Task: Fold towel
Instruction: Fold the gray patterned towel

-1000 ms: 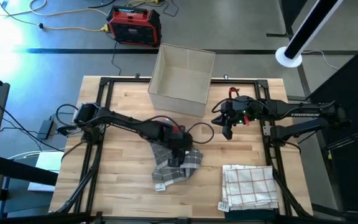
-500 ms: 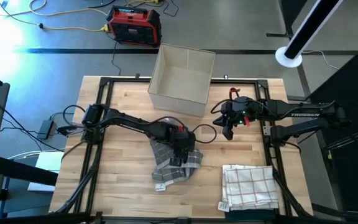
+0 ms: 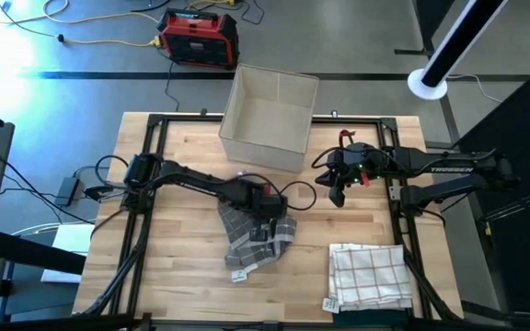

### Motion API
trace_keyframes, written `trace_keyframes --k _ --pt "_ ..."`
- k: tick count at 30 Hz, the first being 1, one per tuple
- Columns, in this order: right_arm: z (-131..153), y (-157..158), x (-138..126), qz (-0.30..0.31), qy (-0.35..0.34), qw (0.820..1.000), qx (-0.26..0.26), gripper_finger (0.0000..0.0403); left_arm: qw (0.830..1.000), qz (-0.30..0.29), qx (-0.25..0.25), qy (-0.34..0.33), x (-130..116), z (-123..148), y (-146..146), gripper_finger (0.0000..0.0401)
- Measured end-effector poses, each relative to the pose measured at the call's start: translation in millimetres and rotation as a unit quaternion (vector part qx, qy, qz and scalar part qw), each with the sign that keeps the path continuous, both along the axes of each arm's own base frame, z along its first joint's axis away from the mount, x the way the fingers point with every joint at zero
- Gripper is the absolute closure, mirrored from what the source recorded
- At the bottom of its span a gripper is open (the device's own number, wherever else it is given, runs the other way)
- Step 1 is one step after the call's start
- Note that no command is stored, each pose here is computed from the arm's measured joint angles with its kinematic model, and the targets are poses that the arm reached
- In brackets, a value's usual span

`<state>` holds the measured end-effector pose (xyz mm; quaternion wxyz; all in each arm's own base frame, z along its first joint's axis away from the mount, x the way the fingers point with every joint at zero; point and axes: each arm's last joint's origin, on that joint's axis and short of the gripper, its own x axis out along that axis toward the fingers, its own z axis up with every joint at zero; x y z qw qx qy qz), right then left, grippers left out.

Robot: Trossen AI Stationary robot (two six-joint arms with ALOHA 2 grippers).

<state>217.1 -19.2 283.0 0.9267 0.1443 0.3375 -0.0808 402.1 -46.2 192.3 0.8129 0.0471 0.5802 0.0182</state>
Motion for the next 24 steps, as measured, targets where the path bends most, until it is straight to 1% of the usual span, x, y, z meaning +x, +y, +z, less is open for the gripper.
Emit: trace_keyframes --k 2,4,7,10,12,15,20,24 --pt "0.2 -0.1 0.1 -0.002 -0.001 1.000 0.002 0.0401 1.000 0.003 -0.006 0.001 -0.4 2.1 1.3 0.0398" --pt "0.2 -0.1 0.1 -0.004 -0.001 1.000 0.003 0.0401 1.000 -0.007 -0.011 -0.004 -0.8 9.9 1.7 0.0398" --pt "0.1 -0.1 0.1 -0.005 -0.001 1.000 0.004 0.0401 0.999 -0.044 -0.010 -0.027 -0.4 24.5 -5.4 0.0387" --pt "0.3 -0.3 0.2 -0.009 -0.002 1.000 0.004 0.0401 0.995 -0.093 -0.021 -0.022 -0.7 22.2 -13.2 0.0368" --pt "0.2 -0.4 0.1 -0.010 -0.002 1.000 0.004 0.0401 0.993 -0.111 -0.032 -0.013 -1.3 14.7 -16.6 0.0349" --pt "-0.2 -0.3 -0.2 -0.012 0.001 1.000 0.007 0.0401 0.994 -0.104 -0.030 -0.013 -2.8 5.8 -16.1 0.0311" --pt "-0.4 -0.2 -0.4 -0.012 0.003 1.000 0.008 0.0401 0.995 -0.088 0.012 -0.035 -0.8 -0.3 -14.7 0.0247" --pt "-0.7 -0.3 -0.6 -0.012 0.004 1.000 0.007 0.0401 0.995 -0.078 0.047 -0.035 -4.1 -9.2 -15.0 0.0212"
